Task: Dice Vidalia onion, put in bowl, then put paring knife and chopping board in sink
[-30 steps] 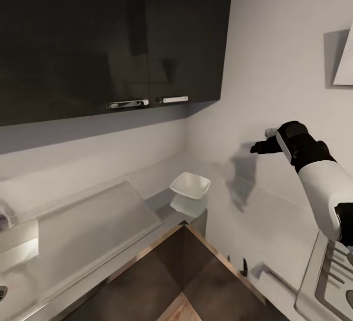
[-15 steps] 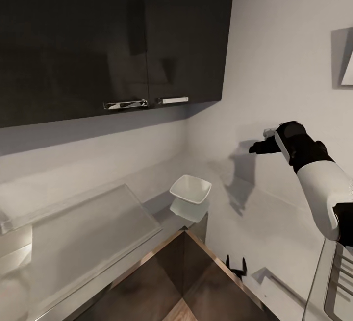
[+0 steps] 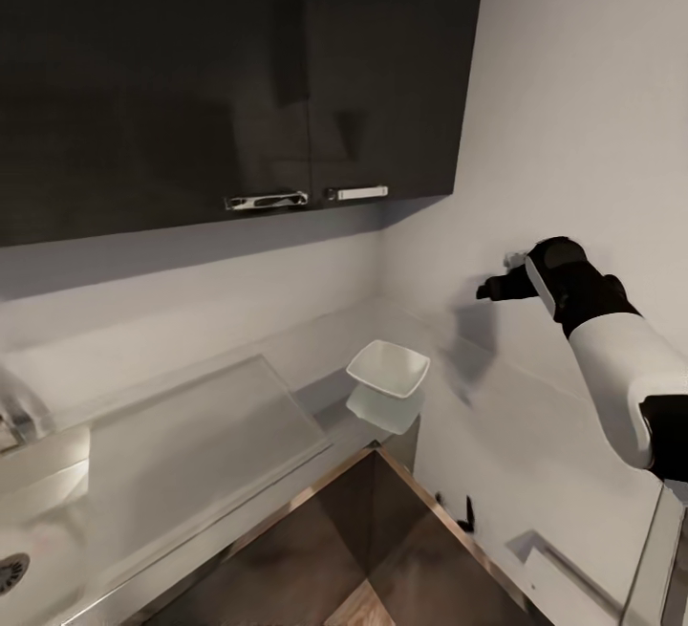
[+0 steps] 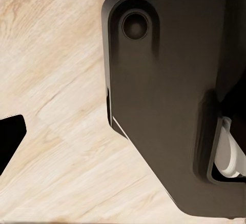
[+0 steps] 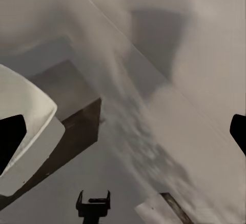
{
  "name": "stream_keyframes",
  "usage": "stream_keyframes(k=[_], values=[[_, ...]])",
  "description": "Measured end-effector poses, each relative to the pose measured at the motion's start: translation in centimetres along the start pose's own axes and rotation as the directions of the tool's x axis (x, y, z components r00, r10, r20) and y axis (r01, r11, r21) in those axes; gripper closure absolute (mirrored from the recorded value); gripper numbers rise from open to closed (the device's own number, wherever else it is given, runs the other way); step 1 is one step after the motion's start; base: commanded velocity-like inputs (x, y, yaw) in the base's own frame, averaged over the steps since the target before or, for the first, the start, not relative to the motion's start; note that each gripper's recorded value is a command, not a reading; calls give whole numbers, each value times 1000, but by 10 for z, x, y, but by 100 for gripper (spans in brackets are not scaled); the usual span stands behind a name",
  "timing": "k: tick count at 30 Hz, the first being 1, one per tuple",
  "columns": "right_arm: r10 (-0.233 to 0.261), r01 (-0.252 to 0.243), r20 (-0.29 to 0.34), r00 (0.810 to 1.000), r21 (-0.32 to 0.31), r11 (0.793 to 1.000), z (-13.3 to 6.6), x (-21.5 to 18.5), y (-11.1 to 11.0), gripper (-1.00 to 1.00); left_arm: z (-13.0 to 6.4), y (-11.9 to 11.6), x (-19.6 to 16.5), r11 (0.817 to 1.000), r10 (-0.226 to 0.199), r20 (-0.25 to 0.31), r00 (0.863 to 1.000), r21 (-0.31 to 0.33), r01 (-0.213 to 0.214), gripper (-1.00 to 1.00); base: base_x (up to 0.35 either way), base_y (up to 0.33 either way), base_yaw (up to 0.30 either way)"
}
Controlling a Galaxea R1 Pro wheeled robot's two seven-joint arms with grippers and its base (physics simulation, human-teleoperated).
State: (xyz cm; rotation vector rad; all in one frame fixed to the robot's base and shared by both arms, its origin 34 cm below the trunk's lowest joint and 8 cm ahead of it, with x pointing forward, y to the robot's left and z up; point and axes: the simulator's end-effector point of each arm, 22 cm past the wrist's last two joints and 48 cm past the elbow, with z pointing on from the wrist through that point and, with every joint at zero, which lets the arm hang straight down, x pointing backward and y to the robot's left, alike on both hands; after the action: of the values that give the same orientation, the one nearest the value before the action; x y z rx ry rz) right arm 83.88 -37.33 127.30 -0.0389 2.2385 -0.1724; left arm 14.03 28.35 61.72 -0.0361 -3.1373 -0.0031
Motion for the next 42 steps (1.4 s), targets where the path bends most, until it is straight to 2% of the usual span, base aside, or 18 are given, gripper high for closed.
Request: stream_keyframes(k=[8, 15, 19, 21, 42], values=[[-6, 6, -5, 1000, -15, 1000, 4, 1, 12, -100, 0, 0, 2, 1000, 0, -5, 1000, 0, 0, -100, 0, 0, 181], [-4, 4, -6, 1000, -9, 1000, 6, 2, 8, -100, 0, 0, 3, 1000, 0, -8, 1000, 0, 0, -100, 0, 0, 17], [4, -5, -77, 997, -14, 1000, 22, 31, 8, -100, 0, 0, 4, 1000, 0, -10, 1000, 0, 0, -100, 0, 0, 0], [4, -6, -87, 996, -14, 1000, 25, 35, 8, -100, 0, -1, 4, 1000, 0, -10, 1000, 1, 0, -100, 0, 0, 0], [5, -8, -110, 994, -29, 1000, 31, 44, 14, -100, 0, 0, 5, 1000, 0, -13, 1000, 0, 0, -100, 0, 0, 0]])
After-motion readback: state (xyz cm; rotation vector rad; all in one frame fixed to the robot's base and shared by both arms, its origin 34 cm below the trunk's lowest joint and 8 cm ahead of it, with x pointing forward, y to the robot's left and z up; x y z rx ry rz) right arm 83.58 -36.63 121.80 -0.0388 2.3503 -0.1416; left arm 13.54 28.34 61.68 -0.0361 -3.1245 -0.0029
